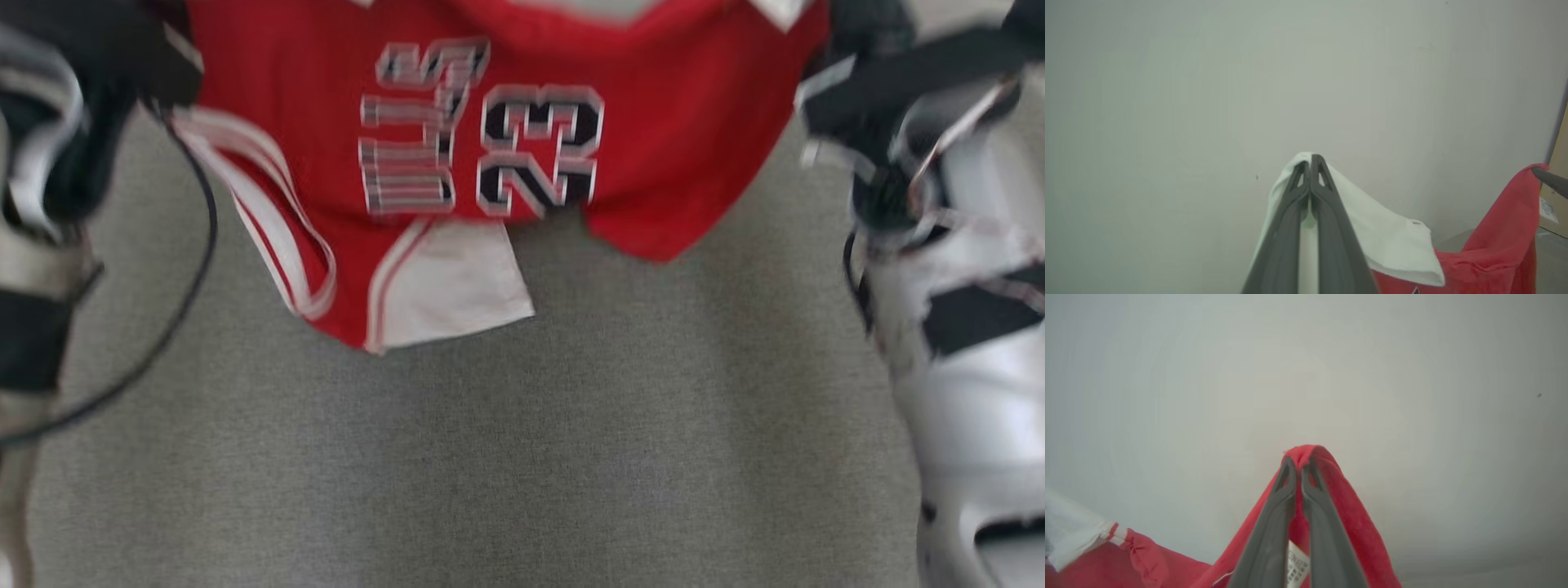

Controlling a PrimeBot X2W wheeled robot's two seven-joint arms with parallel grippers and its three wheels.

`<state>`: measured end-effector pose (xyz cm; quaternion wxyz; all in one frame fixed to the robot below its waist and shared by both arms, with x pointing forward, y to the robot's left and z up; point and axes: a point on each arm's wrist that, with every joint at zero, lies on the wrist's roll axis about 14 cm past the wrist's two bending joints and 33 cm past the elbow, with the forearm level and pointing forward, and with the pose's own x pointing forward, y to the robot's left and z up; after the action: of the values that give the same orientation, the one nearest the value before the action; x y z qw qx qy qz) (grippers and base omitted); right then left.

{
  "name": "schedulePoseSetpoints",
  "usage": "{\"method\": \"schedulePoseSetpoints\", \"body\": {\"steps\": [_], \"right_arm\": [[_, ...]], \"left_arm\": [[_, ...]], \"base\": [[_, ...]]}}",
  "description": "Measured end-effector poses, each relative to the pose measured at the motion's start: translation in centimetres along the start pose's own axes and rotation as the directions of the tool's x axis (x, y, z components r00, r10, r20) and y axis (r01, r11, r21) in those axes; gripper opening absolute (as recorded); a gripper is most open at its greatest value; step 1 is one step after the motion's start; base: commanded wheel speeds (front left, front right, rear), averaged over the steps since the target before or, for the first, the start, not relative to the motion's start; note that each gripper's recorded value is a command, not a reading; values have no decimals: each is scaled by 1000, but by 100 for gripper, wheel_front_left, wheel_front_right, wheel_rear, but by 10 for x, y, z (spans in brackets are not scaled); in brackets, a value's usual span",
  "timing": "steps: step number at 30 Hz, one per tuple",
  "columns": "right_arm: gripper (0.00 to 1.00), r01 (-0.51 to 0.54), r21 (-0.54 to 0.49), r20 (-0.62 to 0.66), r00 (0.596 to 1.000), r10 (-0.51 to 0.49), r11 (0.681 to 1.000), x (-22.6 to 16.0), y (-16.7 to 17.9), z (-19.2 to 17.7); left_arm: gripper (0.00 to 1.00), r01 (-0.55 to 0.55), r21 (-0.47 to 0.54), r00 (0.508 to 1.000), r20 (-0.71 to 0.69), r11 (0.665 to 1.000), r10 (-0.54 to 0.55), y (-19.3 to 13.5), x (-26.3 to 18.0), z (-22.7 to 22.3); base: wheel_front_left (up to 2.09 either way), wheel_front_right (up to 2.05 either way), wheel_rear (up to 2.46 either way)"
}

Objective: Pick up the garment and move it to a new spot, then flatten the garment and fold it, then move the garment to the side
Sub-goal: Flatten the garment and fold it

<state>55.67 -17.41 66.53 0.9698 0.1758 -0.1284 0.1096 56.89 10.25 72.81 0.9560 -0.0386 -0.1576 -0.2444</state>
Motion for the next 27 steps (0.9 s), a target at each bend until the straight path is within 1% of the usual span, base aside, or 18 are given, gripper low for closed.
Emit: {"method": "schedulePoseSetpoints", "body": {"steps": [1,3,4,5,6,9,13,18,20,21,22,27], "right_arm": [[0,-6,6,8,1000,6,1000,13,1,6],[0,-12,29,15,1000,12,1000,34,2,14],[0,-11,71,12,1000,10,997,54,2,18],[0,-5,96,14,1000,4,995,63,0,21],[0,-4,102,14,1000,3,995,71,-1,24],[0,4,77,20,1000,-5,997,95,-5,33],[0,26,43,39,999,-28,999,119,-14,45],[0,41,-34,38,998,-40,999,141,-21,45],[0,50,-46,33,998,-49,998,147,-26,41],[0,54,-51,32,998,-53,997,150,-28,40],[0,59,-52,31,998,-58,997,152,-30,38],[0,73,-65,22,997,-72,995,159,-38,28]], "left_arm": [[0,10,15,1000,4,1000,-10,1,11,3],[0,19,14,1000,10,1000,-19,5,30,6],[0,19,28,999,25,999,-19,12,48,12],[0,16,35,999,36,999,-17,16,56,15],[0,12,48,999,41,999,-14,20,63,19],[0,-15,77,997,72,997,9,36,82,31],[0,-45,44,990,139,998,38,53,105,50],[0,-43,44,987,154,998,35,58,126,49],[0,-34,82,990,140,996,22,57,133,44],[0,-36,84,990,138,996,24,59,135,41],[0,-41,68,989,144,997,31,62,137,39],[0,-46,64,989,142,997,36,66,144,31]], "base": [[0,0,0],[0,0,0],[0,0,0],[0,0,0],[0,0,0],[0,0,0],[0,0,0],[0,0,0],[0,0,0],[0,0,0],[0,0,0],[0,0,0]]}}
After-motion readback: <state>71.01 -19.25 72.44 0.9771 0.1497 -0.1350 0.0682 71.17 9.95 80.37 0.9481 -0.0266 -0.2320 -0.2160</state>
